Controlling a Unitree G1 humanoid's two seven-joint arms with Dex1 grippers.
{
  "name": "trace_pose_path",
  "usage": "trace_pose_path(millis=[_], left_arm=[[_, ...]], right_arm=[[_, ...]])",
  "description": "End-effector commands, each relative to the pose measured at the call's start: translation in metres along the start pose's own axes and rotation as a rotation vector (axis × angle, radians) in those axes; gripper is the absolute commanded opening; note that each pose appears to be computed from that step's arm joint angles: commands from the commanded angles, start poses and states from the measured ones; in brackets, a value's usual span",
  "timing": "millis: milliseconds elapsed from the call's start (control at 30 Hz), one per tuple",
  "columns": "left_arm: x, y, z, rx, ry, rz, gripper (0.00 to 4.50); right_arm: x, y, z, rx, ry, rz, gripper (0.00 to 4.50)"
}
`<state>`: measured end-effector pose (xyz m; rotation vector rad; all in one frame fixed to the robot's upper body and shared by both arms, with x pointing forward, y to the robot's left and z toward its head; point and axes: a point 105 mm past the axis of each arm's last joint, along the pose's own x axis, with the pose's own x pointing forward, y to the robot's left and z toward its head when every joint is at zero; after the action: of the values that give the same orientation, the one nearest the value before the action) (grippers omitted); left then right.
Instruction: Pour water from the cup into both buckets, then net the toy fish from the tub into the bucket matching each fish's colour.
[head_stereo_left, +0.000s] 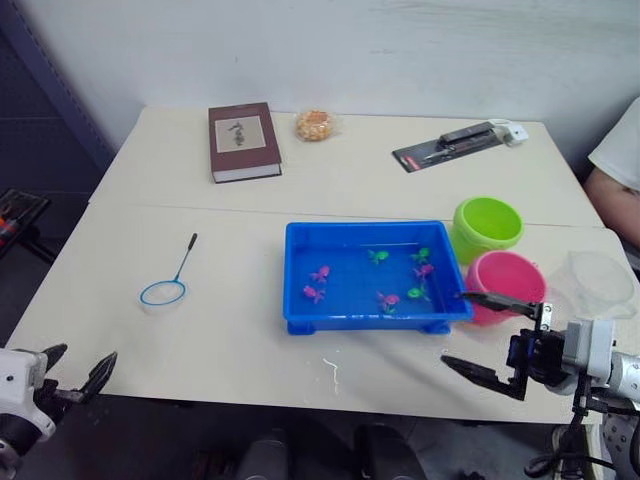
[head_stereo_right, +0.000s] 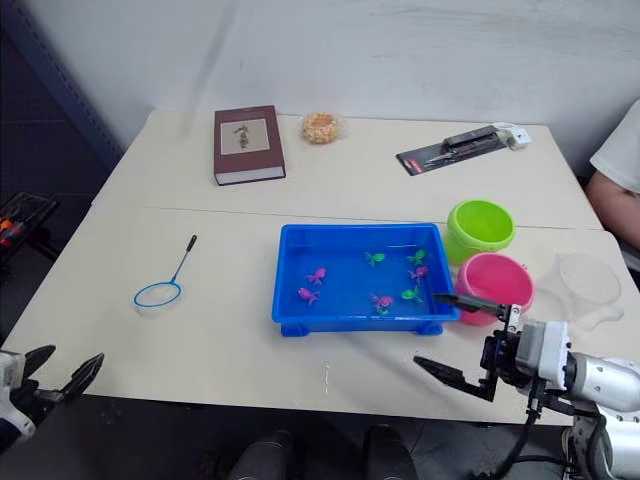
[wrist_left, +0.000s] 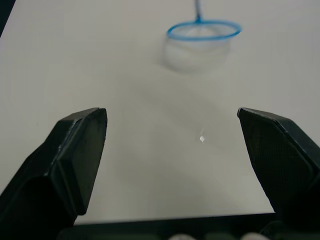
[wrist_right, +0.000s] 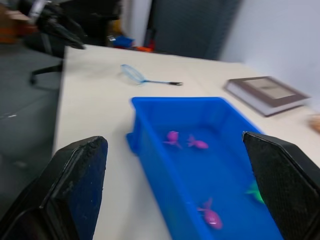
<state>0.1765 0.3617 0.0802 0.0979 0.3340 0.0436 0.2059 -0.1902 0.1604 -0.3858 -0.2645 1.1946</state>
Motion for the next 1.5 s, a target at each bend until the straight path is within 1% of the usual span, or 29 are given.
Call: trace_pose_path(millis=[33,133,200,233,300,333,367,433,533,700,800,900,933,967,1100,1133,1167,1233,1267,1333,1367,1400,1433,1467,1500], left_arm=[[0.017,-0.008,0.033,0.001,-0.032,-0.005,4.50],[0.037,-0.015,0.047,-0.003,0.005,-0.017,4.50],[0.044,-0.015,0.051,-0.005,0.034,0.001,4.50],[0.048,-0.019,0.054,-0.016,0.038,-0.014,4.50],[0.074,-0.033,0.065,-0.012,0.062,-0.048,4.50],[0.093,-0.043,0.071,-0.003,0.081,-0.075,4.50],[0.109,-0.048,0.075,0.034,0.117,-0.087,4.50],[0.130,-0.052,0.081,0.067,0.158,-0.094,4.50],[0.162,-0.054,0.080,0.090,0.190,-0.094,4.50],[0.192,-0.061,0.079,0.063,0.223,-0.118,4.50],[0.200,-0.063,0.070,0.052,0.279,-0.127,4.50],[0.207,-0.068,0.065,0.055,0.294,-0.159,3.59],[0.207,-0.068,0.064,0.057,0.294,-0.164,3.17],[0.208,-0.068,0.064,0.058,0.293,-0.165,2.66],[0.205,-0.069,0.061,0.052,0.285,-0.227,0.79],[0.203,-0.070,0.066,0.044,0.258,-0.258,0.36],[0.199,-0.071,0.074,0.033,0.223,-0.301,0.04],[0.192,-0.064,0.095,0.025,0.128,-0.331,0.04],[0.187,-0.064,0.106,0.047,0.072,-0.372,0.04],[0.164,-0.074,0.142,0.151,-0.097,-0.538,0.04],[0.155,-0.079,0.151,0.192,-0.144,-0.597,0.04],[0.144,-0.086,0.159,0.241,-0.188,-0.665,0.04],[0.129,-0.093,0.165,0.297,-0.211,-0.756,0.04],[0.119,-0.099,0.168,0.335,-0.221,-0.819,0.04],[0.106,-0.107,0.171,0.407,-0.226,-0.897,0.04]], right_arm=[[0.001,-0.003,0.008,-0.016,-0.032,0.007,4.49],[0.003,-0.005,0.008,-0.022,-0.040,-0.005,4.49],[0.003,-0.005,0.009,-0.025,-0.041,-0.008,4.49],[0.004,-0.005,0.009,-0.025,-0.041,-0.007,4.49],[0.006,-0.004,0.009,-0.041,-0.032,-0.002,4.49],[0.007,-0.002,0.008,-0.065,-0.018,0.019,4.49],[0.008,-0.003,0.008,-0.079,-0.014,0.010,4.49],[0.010,-0.005,0.009,-0.085,-0.015,-0.008,4.49],[0.016,-0.003,0.011,-0.061,-0.026,-0.016,4.49],[0.021,-0.003,0.015,-0.052,-0.027,-0.029,4.49],[0.023,-0.003,0.016,-0.052,-0.026,-0.036,4.49],[0.022,-0.003,0.017,-0.043,-0.015,-0.067,4.50],[0.021,-0.003,0.018,-0.043,-0.009,-0.078,4.50],[0.021,-0.004,0.018,-0.043,-0.005,-0.084,4.50],[0.020,-0.004,0.019,-0.036,0.004,-0.095,4.50],[0.020,-0.004,0.019,-0.035,0.006,-0.097,4.50],[0.020,-0.004,0.020,-0.034,0.008,-0.099,4.50],[0.020,-0.006,0.023,-0.030,0.012,-0.112,4.50],[0.019,-0.009,0.025,-0.030,0.016,-0.125,4.50],[0.021,-0.016,0.034,-0.025,0.024,-0.139,4.50],[0.022,-0.018,0.037,-0.024,0.029,-0.141,4.50],[0.023,-0.019,0.039,-0.015,0.046,-0.140,4.50],[0.024,-0.021,0.039,-0.001,0.078,-0.138,4.50],[0.024,-0.023,0.039,0.010,0.102,-0.138,4.50],[0.026,-0.026,0.038,0.026,0.139,-0.138,4.50]])
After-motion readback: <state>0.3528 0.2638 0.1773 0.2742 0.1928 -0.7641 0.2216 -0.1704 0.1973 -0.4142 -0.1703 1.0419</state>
